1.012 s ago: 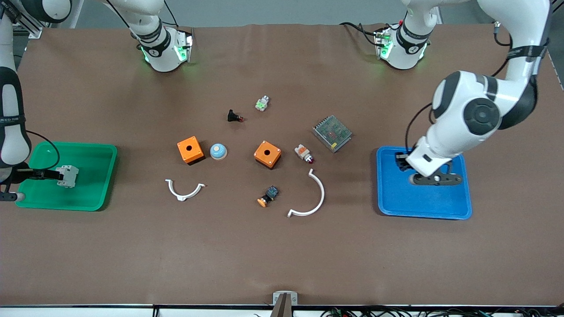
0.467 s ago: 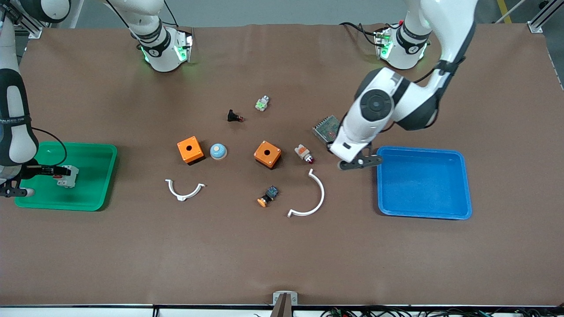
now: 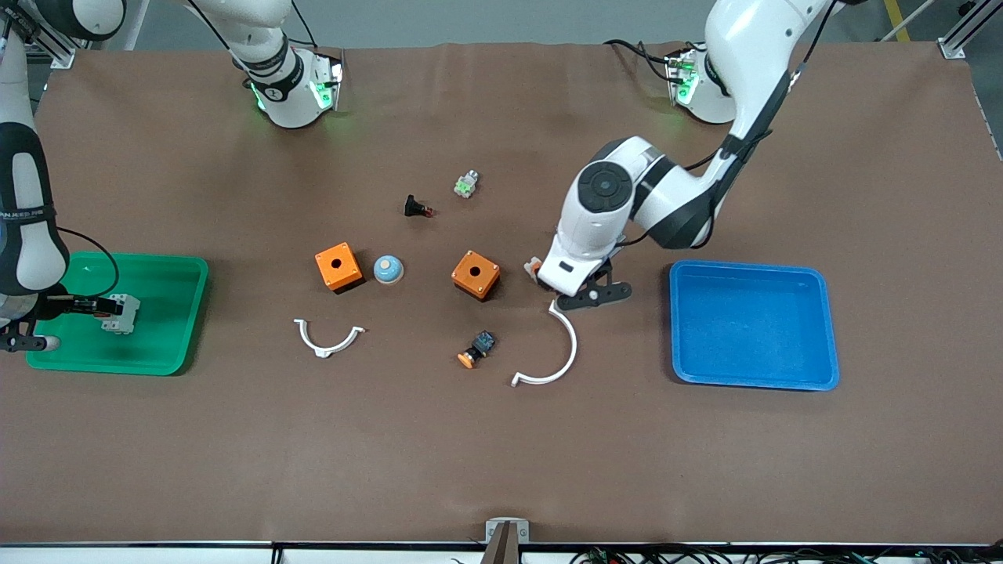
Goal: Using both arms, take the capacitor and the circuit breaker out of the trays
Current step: 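Carry the capacitor beside the white arc while the right gripper lifts the breaker, then lower the capacitor onto the table and open the left gripper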
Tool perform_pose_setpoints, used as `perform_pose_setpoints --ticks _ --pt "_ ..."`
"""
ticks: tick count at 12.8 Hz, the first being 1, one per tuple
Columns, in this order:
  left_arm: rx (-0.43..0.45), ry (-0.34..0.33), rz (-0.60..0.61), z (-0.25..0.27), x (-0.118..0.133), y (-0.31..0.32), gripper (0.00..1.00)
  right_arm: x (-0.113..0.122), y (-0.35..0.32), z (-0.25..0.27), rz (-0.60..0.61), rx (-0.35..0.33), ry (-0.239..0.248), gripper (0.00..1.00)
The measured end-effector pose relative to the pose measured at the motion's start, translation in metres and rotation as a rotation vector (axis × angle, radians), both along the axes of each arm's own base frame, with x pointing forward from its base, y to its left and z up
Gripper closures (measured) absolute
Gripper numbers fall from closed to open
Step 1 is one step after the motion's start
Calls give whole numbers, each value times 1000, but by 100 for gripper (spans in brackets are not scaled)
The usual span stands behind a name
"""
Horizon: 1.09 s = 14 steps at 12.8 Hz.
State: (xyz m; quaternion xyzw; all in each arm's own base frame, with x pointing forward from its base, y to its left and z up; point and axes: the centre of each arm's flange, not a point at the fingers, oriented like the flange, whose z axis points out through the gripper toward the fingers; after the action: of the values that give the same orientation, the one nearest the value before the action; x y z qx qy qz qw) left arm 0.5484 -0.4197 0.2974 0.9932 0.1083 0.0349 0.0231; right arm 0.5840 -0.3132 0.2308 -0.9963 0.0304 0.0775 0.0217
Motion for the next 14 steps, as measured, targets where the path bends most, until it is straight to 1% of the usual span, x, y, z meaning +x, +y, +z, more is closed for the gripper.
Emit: perform_pose_setpoints --ticks 1,2,3,4,6,8,10,11,12,13,14 --pt "-5 -17 5 -10 13 -9 66 0 0 0 0 0 0 48" --pt "-19 -29 4 -21 23 -19 66 0 0 -1 -1 1 0 56" --pt "-34 -38 5 -34 32 -27 66 0 0 0 -1 1 0 60" --pt "-49 -50 3 -47 36 -34 66 0 0 -1 -1 1 0 60" --pt "-61 -64 -10 -71 34 -44 66 0 0 -1 -1 1 0 60" --pt "-52 -63 -21 -90 29 -49 66 1 2 0 3 3 -1 60" --pt "-45 -64 -23 -98 29 -50 66 7 11 4 18 5 -7 60" --pt "-46 -67 -22 -98 30 -50 62 12 19 9 32 10 -3 60" --pt "-48 -73 -19 -96 32 -49 62 17 29 20 45 19 9 60" --pt "-53 -84 -15 -90 37 -48 53 21 40 37 52 31 25 60" --pt "-58 -98 -12 -80 43 -46 43 24 51 56 55 42 41 60"
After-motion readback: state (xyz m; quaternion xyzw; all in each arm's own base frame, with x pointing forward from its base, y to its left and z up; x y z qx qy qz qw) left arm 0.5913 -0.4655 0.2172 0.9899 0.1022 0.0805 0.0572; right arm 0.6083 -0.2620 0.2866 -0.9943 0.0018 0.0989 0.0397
